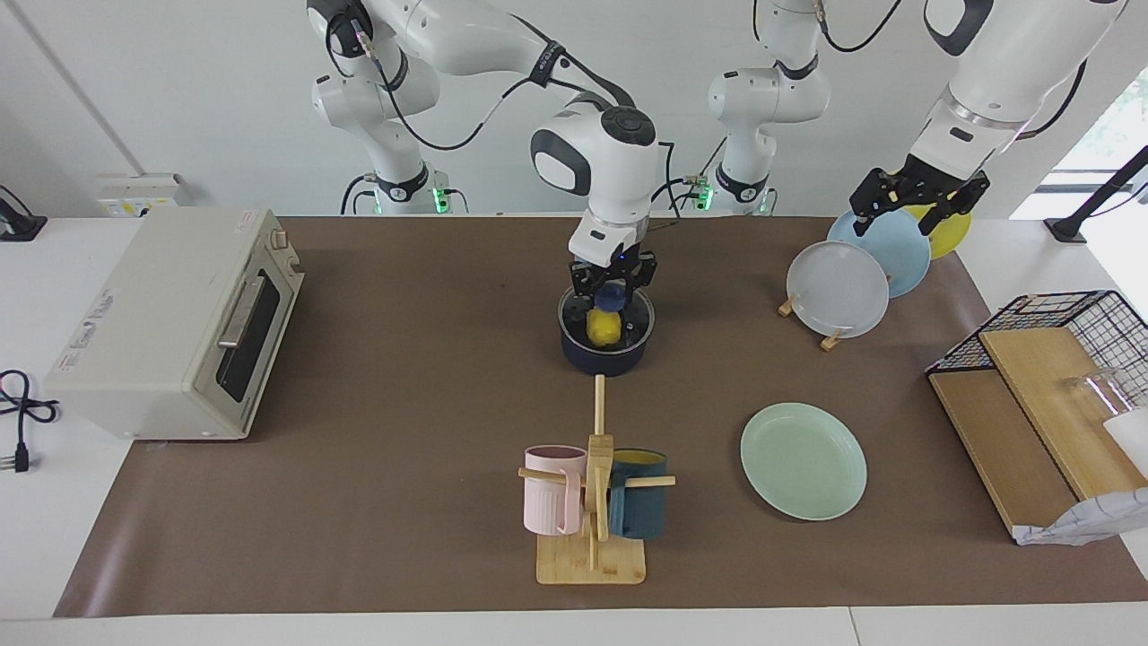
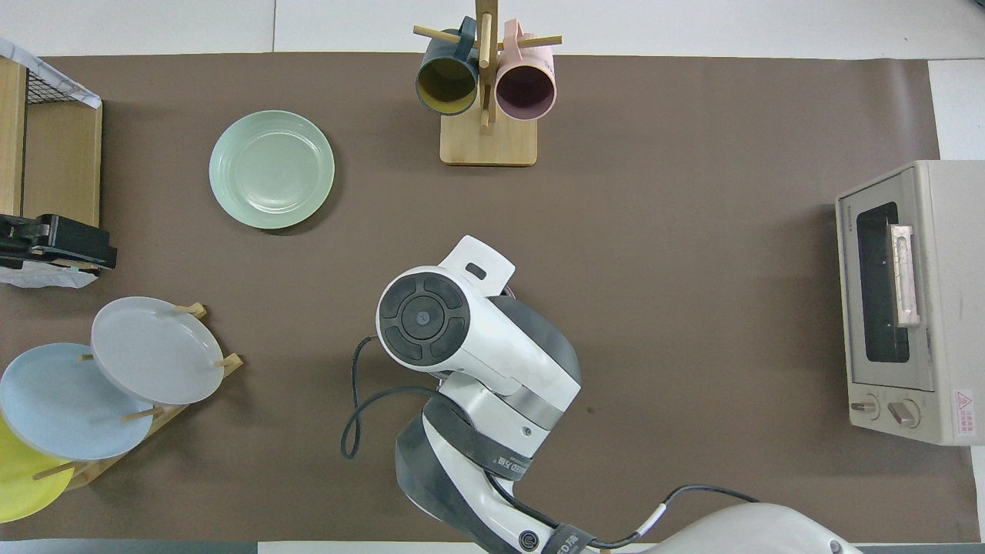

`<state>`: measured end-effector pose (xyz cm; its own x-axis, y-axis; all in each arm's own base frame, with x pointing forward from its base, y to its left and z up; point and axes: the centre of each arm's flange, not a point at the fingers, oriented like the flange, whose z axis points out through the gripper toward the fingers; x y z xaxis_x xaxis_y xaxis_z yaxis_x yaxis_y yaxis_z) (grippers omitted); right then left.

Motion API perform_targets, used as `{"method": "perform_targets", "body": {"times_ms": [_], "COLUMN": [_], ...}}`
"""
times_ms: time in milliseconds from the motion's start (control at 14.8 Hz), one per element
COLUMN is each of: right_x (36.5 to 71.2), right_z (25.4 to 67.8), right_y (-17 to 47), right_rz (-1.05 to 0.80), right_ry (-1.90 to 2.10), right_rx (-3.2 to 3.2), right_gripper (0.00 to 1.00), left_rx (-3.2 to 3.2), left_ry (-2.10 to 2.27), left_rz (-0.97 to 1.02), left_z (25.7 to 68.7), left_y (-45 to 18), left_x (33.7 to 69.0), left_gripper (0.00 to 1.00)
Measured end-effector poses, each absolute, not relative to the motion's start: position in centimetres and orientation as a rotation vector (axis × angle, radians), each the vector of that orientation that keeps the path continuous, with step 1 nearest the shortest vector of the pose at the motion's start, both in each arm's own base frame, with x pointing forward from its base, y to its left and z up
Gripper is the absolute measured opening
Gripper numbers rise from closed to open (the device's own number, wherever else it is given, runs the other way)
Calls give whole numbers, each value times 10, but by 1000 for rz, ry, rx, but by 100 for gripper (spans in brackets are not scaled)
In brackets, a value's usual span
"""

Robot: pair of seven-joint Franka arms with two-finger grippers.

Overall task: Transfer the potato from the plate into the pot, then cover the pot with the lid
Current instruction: 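Lower the glass lid onto the saucepan with the right gripper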

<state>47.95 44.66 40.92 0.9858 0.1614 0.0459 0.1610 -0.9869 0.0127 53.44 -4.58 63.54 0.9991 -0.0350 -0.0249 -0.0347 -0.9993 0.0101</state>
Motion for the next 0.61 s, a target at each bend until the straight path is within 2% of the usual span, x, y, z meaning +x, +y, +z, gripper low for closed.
{"method": "perform_targets", "body": {"times_ms": [270,405,473,541,608], "right_x": [482,484,485,486,488], "right_z": [409,406,405,406,408], "right_y": [444,441,440,439,438], "right_rz": [75,77,78,80,85], "right_ry": [245,239,234,229,226], "right_rx": [3125,3127,3128,3129,3131], "right_gripper": [66,81,93,99,99], "left_rx": [3130,3130,3130,3130,3130], "left_ry": [-49,-51,-49,-47,-46], "left_rz": [-37,-38,-39,-40,-40], "left_z": [635,635,635,635,635], "left_y": [-46,-47,-46,-46,-45], "left_x": [535,535,535,535,535], "left_gripper": [100,100,100,100,100]}}
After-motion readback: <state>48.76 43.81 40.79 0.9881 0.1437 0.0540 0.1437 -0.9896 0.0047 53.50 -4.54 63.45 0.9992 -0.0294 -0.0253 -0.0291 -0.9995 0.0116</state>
